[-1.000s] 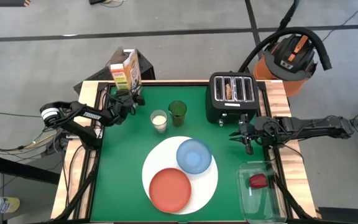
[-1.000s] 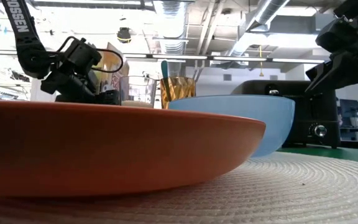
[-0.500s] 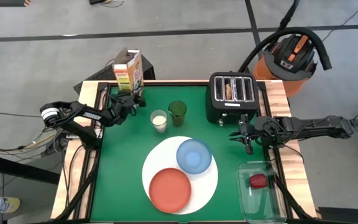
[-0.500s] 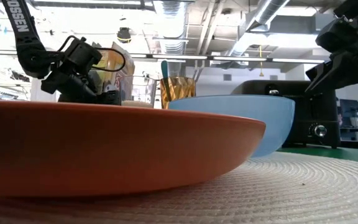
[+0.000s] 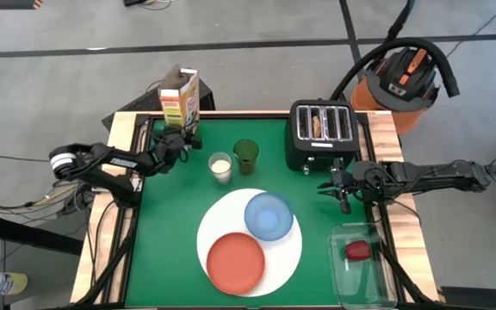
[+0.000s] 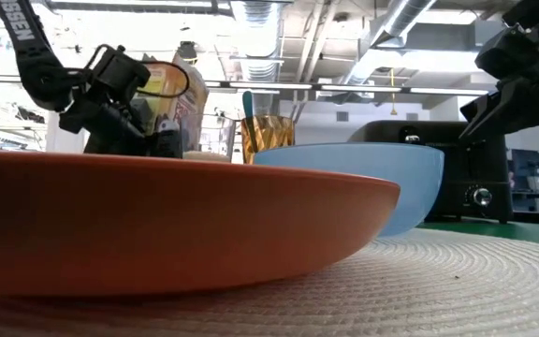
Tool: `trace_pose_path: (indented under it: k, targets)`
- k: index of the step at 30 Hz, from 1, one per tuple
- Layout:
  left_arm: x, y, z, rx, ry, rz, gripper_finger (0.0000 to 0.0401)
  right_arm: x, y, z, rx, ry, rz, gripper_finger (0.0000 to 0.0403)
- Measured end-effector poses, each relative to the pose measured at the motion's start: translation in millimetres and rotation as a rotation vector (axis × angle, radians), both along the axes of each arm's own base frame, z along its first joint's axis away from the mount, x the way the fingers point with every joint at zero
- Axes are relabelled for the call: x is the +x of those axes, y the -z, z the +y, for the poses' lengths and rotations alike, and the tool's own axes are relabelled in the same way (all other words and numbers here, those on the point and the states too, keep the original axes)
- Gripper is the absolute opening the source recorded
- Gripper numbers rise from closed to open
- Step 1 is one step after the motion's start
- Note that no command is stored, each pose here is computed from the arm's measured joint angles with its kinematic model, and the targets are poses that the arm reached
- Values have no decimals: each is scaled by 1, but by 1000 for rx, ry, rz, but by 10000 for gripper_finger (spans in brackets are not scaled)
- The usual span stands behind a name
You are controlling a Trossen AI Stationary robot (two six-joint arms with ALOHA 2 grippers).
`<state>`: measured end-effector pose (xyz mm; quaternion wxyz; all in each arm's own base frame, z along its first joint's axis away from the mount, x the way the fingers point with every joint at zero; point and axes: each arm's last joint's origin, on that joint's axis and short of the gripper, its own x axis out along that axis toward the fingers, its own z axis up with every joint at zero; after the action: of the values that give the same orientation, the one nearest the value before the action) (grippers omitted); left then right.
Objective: Arrange a breakfast setting
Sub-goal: Pour the cereal from the cereal box on the blue bowl
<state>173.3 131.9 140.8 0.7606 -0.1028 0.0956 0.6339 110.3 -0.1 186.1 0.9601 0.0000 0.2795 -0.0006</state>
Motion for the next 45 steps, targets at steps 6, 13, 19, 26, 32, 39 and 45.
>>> trace_pose_path:
  k: [6, 13, 19, 26, 32, 39, 45]
  targets:
    - [-8, -13, -7, -2, 7, 11, 236, 0, 0, 0, 0, 0, 0, 102]
    - [-21, -43, -27, 46, 61, 7, 236, 0, 0, 0, 0, 0, 0, 102]
    - [-36, -66, -47, 98, 155, -42, 236, 0, 0, 0, 0, 0, 0, 102]
    - [-44, -89, -60, 178, 299, -24, 236, 0, 0, 0, 0, 0, 0, 102]
    - [-51, -119, -71, 219, 442, 49, 236, 0, 0, 0, 0, 0, 0, 102]
    - [-68, -152, -86, 132, 629, 98, 236, 0, 0, 0, 0, 0, 0, 102]
    - [-80, -172, -100, 53, 818, 153, 236, 0, 0, 0, 0, 0, 0, 102]
